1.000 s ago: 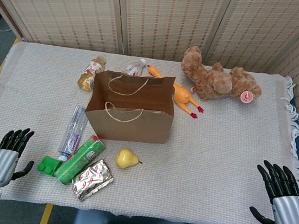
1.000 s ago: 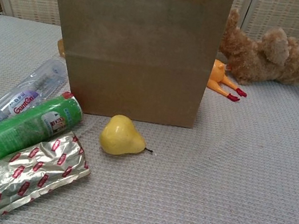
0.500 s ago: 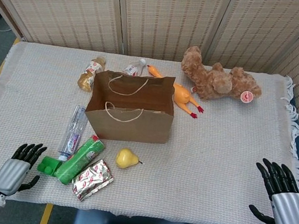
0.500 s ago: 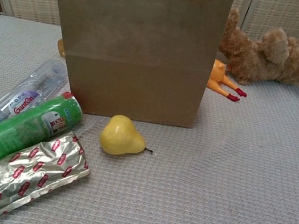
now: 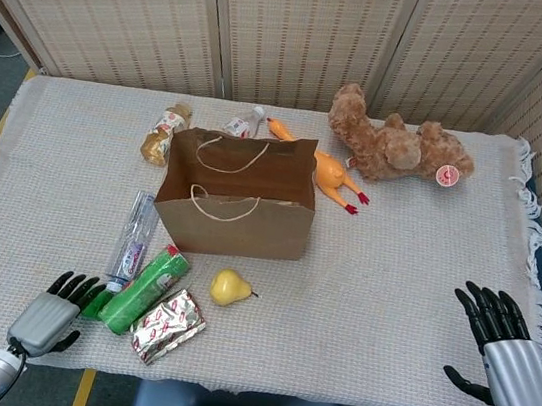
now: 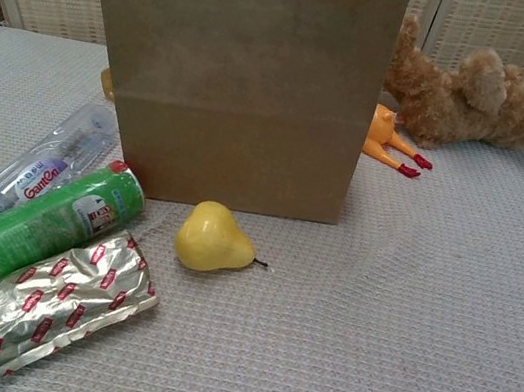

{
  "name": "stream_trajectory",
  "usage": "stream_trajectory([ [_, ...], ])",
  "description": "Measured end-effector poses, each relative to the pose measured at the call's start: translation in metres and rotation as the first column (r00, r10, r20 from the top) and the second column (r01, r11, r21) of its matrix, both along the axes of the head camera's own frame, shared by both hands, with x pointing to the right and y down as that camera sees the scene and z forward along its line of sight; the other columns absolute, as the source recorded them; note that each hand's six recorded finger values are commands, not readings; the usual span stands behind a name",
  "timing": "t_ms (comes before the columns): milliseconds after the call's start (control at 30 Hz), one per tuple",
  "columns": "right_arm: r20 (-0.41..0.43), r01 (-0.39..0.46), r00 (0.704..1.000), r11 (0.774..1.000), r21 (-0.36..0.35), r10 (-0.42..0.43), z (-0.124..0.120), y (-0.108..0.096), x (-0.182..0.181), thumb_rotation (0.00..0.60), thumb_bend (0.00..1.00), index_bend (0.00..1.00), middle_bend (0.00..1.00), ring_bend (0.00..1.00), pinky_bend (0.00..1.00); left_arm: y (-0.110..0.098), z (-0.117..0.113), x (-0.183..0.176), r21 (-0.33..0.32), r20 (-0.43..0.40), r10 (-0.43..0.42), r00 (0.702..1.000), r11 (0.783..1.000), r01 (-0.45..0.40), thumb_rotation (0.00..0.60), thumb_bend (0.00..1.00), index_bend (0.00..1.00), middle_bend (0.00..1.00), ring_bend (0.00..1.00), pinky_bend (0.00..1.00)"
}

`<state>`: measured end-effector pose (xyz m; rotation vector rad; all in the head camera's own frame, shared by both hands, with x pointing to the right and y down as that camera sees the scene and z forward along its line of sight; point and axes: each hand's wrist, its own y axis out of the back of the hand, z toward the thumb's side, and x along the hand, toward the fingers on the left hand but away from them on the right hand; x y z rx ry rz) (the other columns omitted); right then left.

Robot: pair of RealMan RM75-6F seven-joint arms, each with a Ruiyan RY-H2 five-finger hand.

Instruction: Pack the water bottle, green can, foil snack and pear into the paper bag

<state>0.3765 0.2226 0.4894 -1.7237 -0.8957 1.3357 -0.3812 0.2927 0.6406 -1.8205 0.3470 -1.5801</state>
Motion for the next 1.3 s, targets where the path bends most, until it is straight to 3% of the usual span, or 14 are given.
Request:
stream_trajectory([
  [500, 0.01, -0.008, 1.0, 1.0, -0.009, 0.008, 0.0, 0.0, 0.0, 0.6, 0.02, 0.0, 0.0, 0.0, 0.0, -0.001, 0.019, 0.028, -0.066, 0.019, 0.117, 0.993, 0.991, -0.115, 0.6, 0.35, 0.0, 0.0, 0.0, 0.03],
  [700, 0.014, -0.011, 1.0, 1.0, -0.013, 0.011, 0.0, 0.0, 0.001, 0.6, 0.02, 0.0, 0.0, 0.0, 0.0, -0.005, 0.031, 0.034, -0.085, 0.058, 0.15, 0.987, 0.986, -0.145, 0.6, 0.35, 0.0, 0.0, 0.0, 0.06],
  [800, 0.016, -0.013, 1.0, 1.0, -0.015, 0.013, 0.0, 0.0, 0.001, 0.6, 0.02, 0.0, 0.0, 0.0, 0.0, -0.01, 0.034, 0.035, -0.082, 0.07, 0.148, 0.986, 0.986, -0.142, 0.6, 0.36, 0.01, 0.0, 0.0, 0.14],
  [900, 0.018, -0.012, 1.0, 1.0, -0.017, 0.012, 0.0, 0.0, 0.001, 0.6, 0.02, 0.0, 0.0, 0.0, 0.0, -0.014, 0.034, 0.035, -0.067, 0.084, 0.157, 0.984, 0.986, -0.151, 0.6, 0.38, 0.09, 0.07, 0.07, 0.27],
  [933, 0.018, -0.012, 1.0, 1.0, -0.017, 0.012, 0.0, 0.0, 0.001, 0.6, 0.02, 0.0, 0.0, 0.0, 0.0, -0.015, 0.034, 0.035, -0.063, 0.087, 0.158, 0.984, 0.986, -0.153, 0.6, 0.41, 0.14, 0.14, 0.13, 0.34],
  [1033, 0.021, -0.011, 1.0, 1.0, -0.018, 0.011, 0.0, 0.001, 0.001, 0.6, 0.02, 0.0, 0.0, 0.0, 0.0, -0.017, 0.034, 0.034, -0.054, 0.095, 0.157, 0.983, 0.987, -0.153, 0.6, 0.52, 0.43, 0.48, 0.44, 0.62],
  [1067, 0.022, -0.01, 1.0, 1.0, -0.018, 0.011, -0.001, 0.001, 0.0, 0.6, 0.02, 0.0, 0.0, 0.0, 0.0, -0.018, 0.034, 0.033, -0.05, 0.099, 0.153, 0.983, 0.988, -0.149, 0.6, 0.55, 0.5, 0.54, 0.5, 0.67],
  [1133, 0.027, -0.007, 1.0, 1.0, -0.018, 0.008, -0.001, 0.002, 0.0, 0.6, 0.02, 0.0, 0.0, 0.0, 0.0, -0.019, 0.033, 0.03, -0.044, 0.112, 0.149, 0.982, 0.988, -0.145, 0.6, 0.58, 0.57, 0.61, 0.56, 0.72],
  [1300, 0.032, -0.003, 0.999, 1.0, -0.018, 0.004, -0.002, 0.003, -0.002, 0.6, 0.02, 0.0, 0.0, 0.0, 0.0, -0.024, 0.027, 0.022, -0.024, 0.137, 0.127, 0.982, 0.992, -0.125, 0.6, 0.6, 0.63, 0.67, 0.61, 0.76],
])
